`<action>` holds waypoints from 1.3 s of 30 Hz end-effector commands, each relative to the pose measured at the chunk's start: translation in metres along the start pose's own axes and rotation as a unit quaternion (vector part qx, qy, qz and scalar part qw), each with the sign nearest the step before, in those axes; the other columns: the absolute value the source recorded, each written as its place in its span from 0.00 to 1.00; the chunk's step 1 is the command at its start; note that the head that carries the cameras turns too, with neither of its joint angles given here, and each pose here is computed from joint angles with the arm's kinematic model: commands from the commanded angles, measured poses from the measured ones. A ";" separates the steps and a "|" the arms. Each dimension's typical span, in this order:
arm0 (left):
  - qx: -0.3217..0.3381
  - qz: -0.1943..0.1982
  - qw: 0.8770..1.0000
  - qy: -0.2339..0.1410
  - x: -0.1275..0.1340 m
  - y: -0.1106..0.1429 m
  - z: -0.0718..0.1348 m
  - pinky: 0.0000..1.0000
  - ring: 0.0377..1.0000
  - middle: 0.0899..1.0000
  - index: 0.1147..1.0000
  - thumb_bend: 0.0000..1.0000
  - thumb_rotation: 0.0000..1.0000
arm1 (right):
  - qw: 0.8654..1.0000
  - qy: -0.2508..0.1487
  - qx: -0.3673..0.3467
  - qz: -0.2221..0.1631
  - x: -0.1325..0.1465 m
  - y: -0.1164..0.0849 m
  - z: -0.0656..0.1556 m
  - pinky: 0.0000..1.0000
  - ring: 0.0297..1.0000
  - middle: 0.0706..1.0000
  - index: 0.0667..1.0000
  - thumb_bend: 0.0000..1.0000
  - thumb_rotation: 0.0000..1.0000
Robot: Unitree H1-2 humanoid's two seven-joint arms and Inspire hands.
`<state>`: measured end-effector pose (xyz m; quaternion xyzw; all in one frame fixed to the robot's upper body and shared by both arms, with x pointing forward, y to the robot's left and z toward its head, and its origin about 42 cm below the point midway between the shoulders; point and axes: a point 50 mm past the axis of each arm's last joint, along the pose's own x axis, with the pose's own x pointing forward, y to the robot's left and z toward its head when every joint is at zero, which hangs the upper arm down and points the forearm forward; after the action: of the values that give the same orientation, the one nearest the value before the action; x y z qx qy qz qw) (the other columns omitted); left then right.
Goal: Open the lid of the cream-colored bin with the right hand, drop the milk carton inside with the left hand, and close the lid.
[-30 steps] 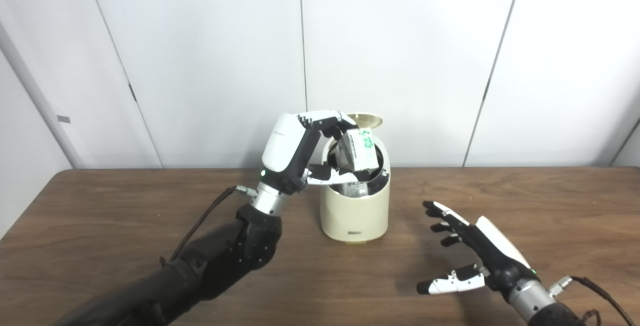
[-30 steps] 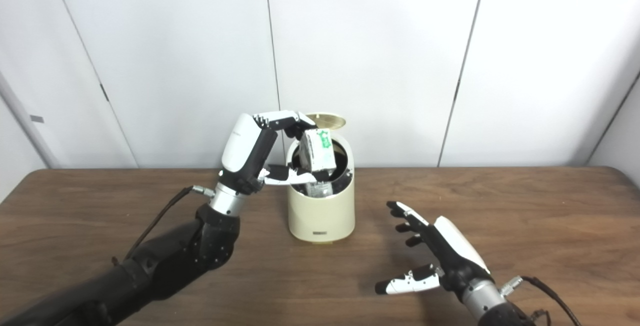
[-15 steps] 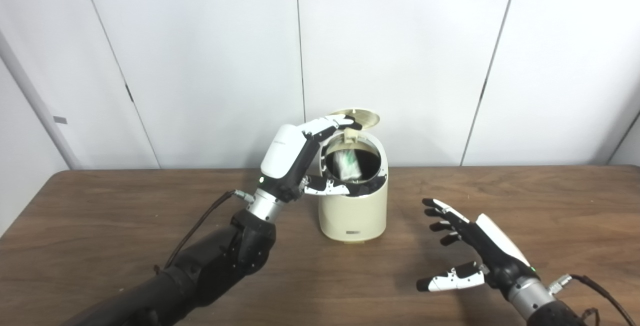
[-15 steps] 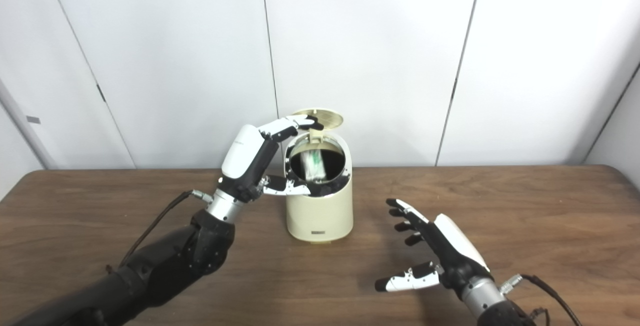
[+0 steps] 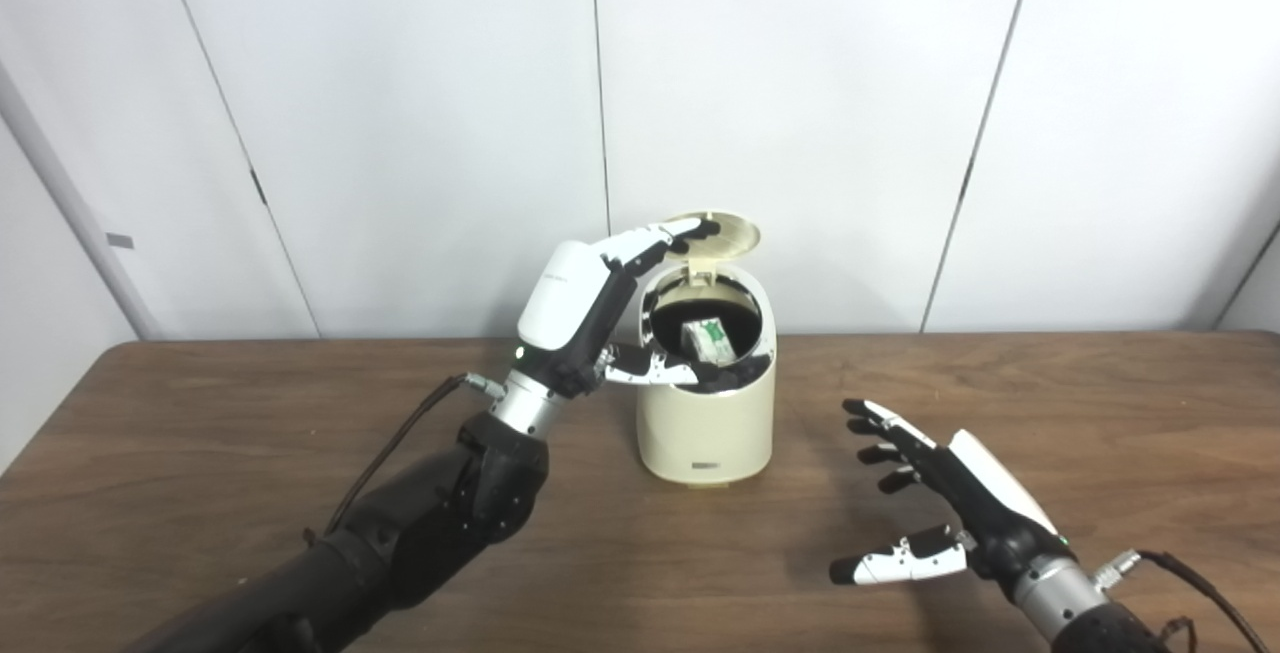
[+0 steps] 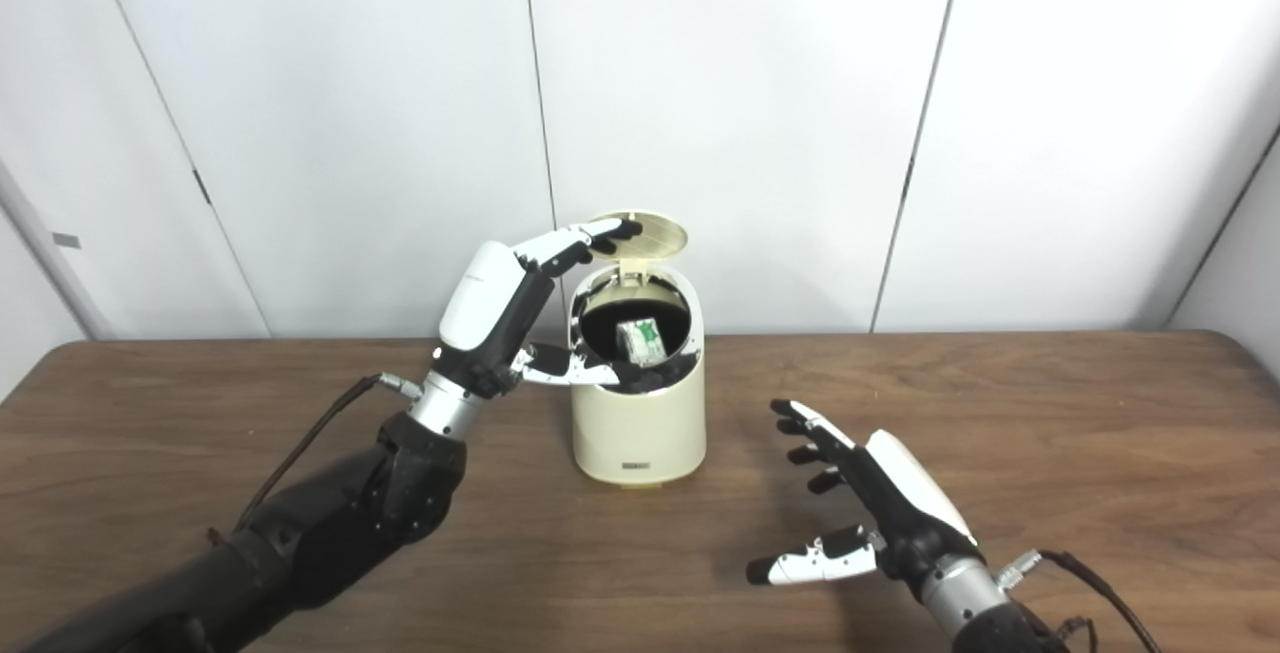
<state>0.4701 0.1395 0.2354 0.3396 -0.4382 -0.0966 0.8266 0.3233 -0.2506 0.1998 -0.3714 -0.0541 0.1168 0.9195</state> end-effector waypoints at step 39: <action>-0.201 0.044 0.976 0.070 -0.050 0.108 -0.007 0.59 0.68 0.74 0.76 0.70 0.05 | 0.998 -0.041 -0.007 -0.036 0.014 -0.028 0.008 0.63 0.80 0.92 0.93 0.76 0.17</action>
<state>0.4297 0.2476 0.2460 0.1604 -0.3294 -0.1251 0.9220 0.3319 -0.2585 0.2022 -0.3634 -0.0521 0.1086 0.9238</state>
